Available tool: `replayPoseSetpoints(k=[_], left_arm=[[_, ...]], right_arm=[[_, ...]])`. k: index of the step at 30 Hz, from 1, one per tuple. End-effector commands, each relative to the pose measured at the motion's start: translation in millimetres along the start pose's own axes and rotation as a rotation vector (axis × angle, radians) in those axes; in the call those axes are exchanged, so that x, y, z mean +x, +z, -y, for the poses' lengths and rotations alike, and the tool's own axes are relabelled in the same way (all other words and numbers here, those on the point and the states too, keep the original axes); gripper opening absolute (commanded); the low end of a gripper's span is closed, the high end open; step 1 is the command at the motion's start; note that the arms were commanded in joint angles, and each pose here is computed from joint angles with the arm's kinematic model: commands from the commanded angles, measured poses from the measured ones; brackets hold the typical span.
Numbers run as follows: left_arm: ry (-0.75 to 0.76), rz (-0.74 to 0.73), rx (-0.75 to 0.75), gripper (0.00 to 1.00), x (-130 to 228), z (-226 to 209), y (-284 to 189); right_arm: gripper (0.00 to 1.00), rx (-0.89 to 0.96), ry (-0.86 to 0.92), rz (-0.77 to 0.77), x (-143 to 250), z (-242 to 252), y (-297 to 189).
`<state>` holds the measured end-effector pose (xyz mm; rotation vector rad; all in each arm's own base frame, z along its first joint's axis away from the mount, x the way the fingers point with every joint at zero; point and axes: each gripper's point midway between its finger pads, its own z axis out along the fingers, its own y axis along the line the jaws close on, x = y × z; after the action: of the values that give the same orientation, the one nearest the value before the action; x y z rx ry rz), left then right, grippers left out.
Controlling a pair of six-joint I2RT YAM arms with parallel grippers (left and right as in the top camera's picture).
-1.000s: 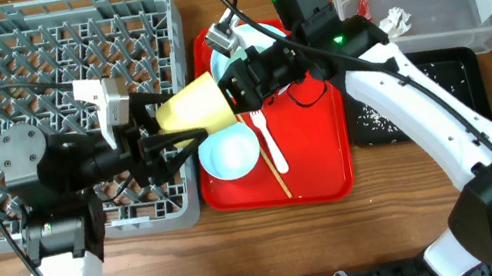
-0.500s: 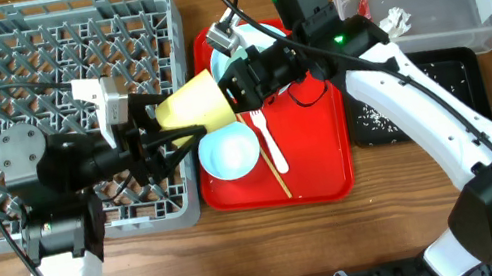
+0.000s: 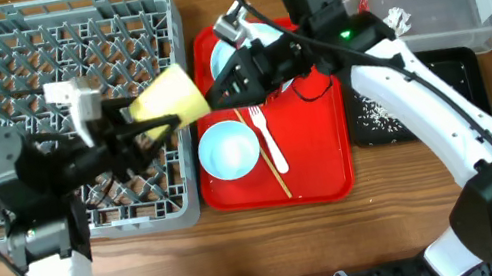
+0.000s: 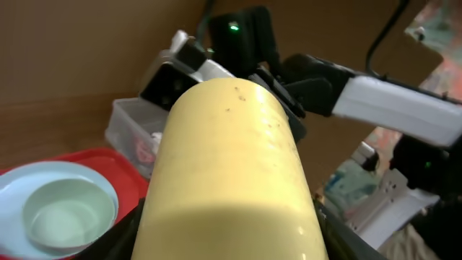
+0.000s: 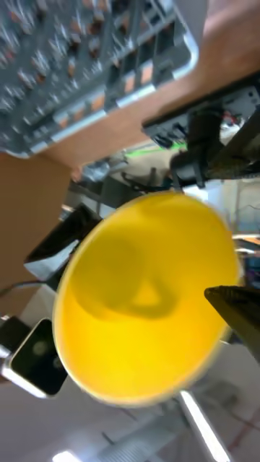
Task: Sort waste into correct bins and load items into the dishwasher rack
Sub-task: 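Place the yellow cup into the dish rack with the left gripper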
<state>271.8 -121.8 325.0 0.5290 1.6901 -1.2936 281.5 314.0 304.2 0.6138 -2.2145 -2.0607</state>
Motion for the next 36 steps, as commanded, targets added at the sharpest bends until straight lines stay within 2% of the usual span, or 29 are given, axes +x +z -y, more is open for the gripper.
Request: replayPoseSetpoints(k=[1,2,4,7,11,14,17,22,34,36], left_arm=[[-0.047,0.051,-0.122,0.43,-8.6,-24.1,-16.7],[-0.089,0.07,-0.189,0.43,-7.9,-37.3,-22.1],[-0.192,0.089,-0.446,0.42,7.5,-83.0,-39.4],[-0.307,0.079,-0.733,0.38,32.6,-123.6,-66.3],[-0.387,0.048,-0.893,0.29,51.1,-137.7,-86.1],[-0.439,0.016,-1.068,0.29,57.9,-141.7,-111.3],[-0.453,-0.006,-1.258,0.26,49.7,-134.6,-142.2],[-0.48,-0.053,-1.413,0.23,56.5,-128.0,-168.6],[-0.758,-0.365,-1.435,0.24,133.0,-169.6,-166.0],[-0.781,-0.392,-1.435,0.29,140.5,-178.8,-164.9]], right_arm=[[0.55,0.212,0.0,0.166,-27.9,31.4,-20.2],[0.56,0.286,0.027,0.212,-33.1,45.5,-28.0],[0.56,0.524,0.071,0.28,-32.3,87.9,-49.8],[0.56,0.731,0.122,0.273,-15.7,120.1,-70.5],[0.55,0.941,0.192,0.242,7.0,137.5,-106.2],[0.55,1.078,0.227,0.212,21.9,134.2,-136.6],[0.55,1.182,0.225,0.212,26.1,121.4,-160.5],[0.55,1.197,0.218,0.238,29.3,111.7,-172.9],[0.55,1.179,0.281,0.262,36.6,108.6,-181.6],[0.55,1.179,0.285,0.264,37.0,108.6,-181.5]])
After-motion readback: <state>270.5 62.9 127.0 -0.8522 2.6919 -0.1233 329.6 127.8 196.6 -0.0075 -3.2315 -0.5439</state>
